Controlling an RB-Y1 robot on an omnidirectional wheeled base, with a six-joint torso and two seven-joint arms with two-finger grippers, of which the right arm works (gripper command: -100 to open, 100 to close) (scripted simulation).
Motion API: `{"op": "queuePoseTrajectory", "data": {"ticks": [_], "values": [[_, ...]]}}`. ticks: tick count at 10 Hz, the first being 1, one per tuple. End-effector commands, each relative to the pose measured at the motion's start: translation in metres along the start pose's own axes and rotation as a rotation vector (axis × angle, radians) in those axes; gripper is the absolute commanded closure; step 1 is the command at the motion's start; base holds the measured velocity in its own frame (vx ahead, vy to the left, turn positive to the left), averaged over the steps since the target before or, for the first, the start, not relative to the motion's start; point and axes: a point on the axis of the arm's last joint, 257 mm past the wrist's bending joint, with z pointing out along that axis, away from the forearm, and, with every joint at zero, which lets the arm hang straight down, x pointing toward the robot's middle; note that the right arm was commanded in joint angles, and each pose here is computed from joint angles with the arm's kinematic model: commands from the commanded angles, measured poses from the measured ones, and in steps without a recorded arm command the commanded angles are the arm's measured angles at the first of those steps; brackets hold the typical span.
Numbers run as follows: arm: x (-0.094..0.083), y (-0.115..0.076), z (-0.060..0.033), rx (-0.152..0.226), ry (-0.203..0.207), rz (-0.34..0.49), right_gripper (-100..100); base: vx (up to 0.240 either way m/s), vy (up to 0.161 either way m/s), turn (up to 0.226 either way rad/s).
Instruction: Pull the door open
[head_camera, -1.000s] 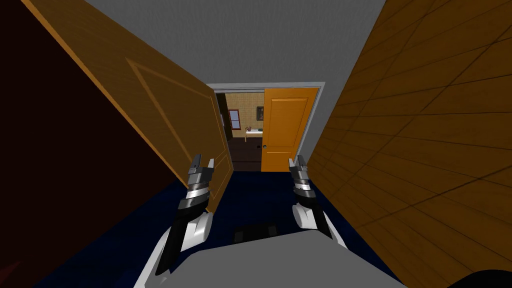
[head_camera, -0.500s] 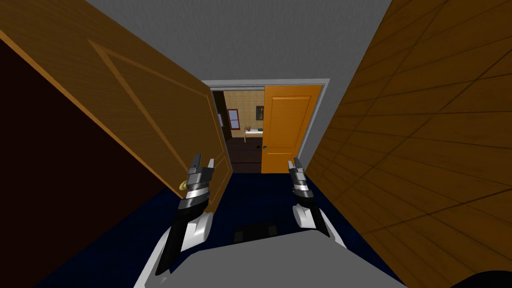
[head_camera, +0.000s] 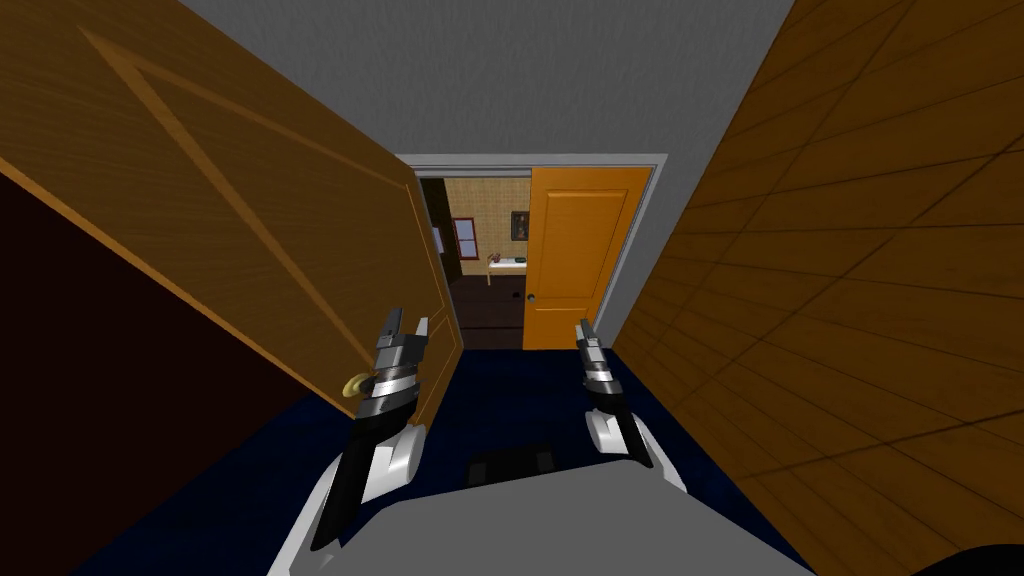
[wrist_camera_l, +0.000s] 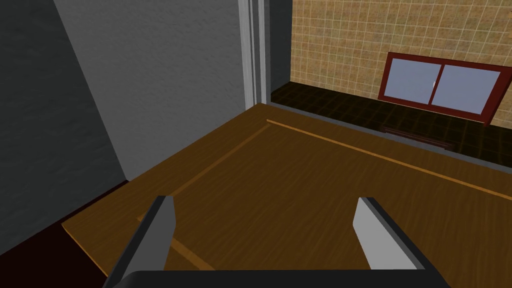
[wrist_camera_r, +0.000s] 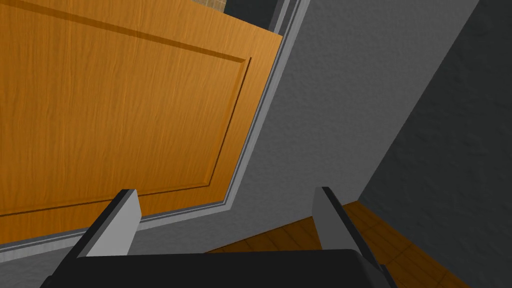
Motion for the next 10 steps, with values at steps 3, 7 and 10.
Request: {"op": "queuePoseTrajectory", "data": {"ticks": [3, 7, 10], "values": [[0.005, -0.022, -0.0059, 0.028, 0.027, -0.089, -100, 0.102, 0.011, -0.019], [0.009, -0.047, -0.0130, 0.059, 0.060, -0.192, -100, 0.094, 0.021, -0.022], [0.011, -0.066, -0.0191, 0.082, 0.086, -0.270, -100, 0.101, 0.020, -0.024]]}}
